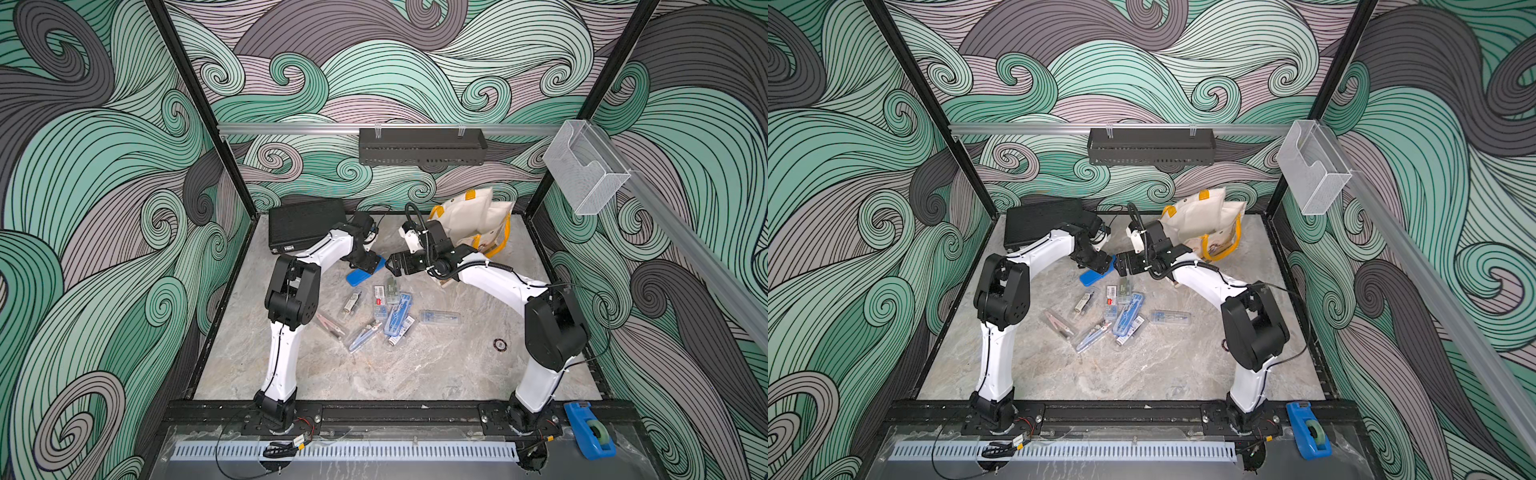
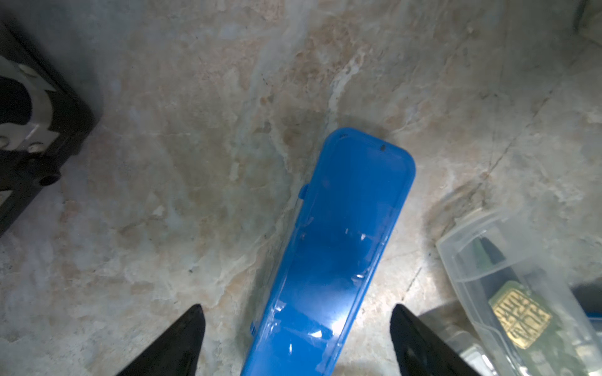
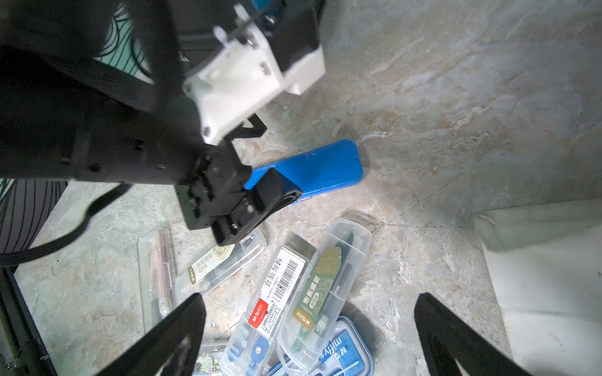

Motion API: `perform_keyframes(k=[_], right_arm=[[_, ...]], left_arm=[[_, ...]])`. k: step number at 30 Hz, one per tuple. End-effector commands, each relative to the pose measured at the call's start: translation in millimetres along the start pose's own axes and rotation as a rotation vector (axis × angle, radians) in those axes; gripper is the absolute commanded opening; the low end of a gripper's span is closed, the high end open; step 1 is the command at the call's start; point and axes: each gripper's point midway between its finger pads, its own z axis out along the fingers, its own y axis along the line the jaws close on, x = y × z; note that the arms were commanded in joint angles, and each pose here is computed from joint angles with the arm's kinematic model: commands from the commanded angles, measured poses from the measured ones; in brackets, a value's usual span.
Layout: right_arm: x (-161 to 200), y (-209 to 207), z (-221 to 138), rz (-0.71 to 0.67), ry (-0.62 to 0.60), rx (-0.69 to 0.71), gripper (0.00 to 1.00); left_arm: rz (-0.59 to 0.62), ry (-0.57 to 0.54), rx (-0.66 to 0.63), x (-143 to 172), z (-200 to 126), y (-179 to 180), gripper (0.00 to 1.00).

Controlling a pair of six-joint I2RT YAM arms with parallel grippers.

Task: Put the compass set into the canvas bag
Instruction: Pick up the compass set at the center of the board.

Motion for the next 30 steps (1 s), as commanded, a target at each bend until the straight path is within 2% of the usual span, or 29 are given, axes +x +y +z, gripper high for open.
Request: perform_keyframes(k=[1, 14, 22, 30], right_arm=[[-17, 2, -22, -0.016, -0.055, 0.016, 1.0], [-23, 7, -45, -0.032, -0.12, 0.031, 1.0], [-23, 6, -50, -0.035, -0.138, 0.04, 1.0], [-24, 7, -56, -0.035, -0.159, 0.042, 1.0]], left_arm=[[0.062, 0.069, 0.018, 10, 5, -10, 0.9], [0.093, 0.137, 0.003, 16, 20, -13, 0.82], [0.102, 0.163, 0.001, 21, 27, -16, 0.68], [0.111, 0.204, 0.001, 29, 32, -15, 0.69]])
